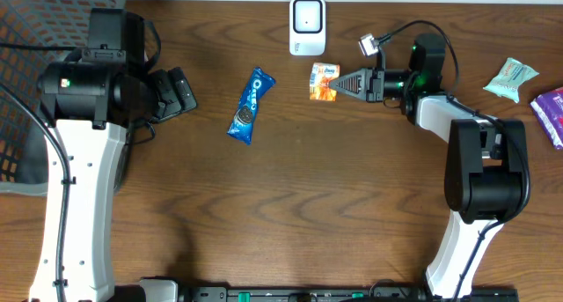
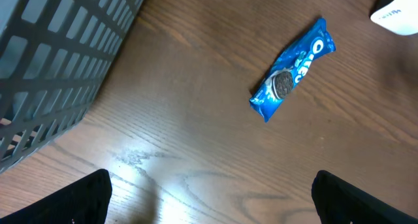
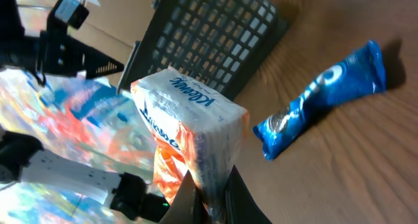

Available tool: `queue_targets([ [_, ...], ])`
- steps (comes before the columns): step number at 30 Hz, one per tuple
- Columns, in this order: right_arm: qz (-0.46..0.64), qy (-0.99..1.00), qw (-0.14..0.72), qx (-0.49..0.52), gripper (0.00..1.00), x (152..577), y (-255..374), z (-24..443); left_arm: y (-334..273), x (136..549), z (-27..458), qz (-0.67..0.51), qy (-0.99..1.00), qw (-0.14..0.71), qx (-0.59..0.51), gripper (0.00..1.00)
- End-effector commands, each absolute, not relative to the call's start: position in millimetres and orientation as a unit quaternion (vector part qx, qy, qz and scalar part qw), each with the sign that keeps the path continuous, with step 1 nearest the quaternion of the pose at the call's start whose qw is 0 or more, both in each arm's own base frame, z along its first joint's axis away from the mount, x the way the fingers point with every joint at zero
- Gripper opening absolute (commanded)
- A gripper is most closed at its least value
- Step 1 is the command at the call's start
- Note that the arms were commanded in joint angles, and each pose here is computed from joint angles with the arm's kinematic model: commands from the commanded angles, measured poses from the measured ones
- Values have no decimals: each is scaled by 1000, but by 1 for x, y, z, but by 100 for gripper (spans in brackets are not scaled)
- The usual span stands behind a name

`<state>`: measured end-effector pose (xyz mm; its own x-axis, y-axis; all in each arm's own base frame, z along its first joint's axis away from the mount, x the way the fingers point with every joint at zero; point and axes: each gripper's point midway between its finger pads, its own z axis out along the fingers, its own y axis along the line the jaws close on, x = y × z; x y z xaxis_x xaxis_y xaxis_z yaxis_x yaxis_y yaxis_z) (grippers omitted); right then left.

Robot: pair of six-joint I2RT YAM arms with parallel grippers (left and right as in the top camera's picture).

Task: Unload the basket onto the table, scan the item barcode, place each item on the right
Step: 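Lift the Kleenex pack and hold it over the white scanner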

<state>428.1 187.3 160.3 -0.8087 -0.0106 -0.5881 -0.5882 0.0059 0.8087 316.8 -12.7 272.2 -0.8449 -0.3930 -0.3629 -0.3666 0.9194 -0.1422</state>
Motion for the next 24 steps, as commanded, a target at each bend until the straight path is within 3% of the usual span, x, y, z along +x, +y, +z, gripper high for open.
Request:
queue_targets([
  [1, 668, 664, 229, -246, 1, 428, 186, 167, -9, 318, 272, -25, 960, 196, -198, 98],
  [20, 648, 651, 282, -276, 1, 436, 172, 177, -9, 318, 272, -25, 960, 196, -198, 98],
  [24, 652, 686, 262, -188, 1, 454, 167, 176, -9, 318, 272, -25, 960, 196, -198, 98],
])
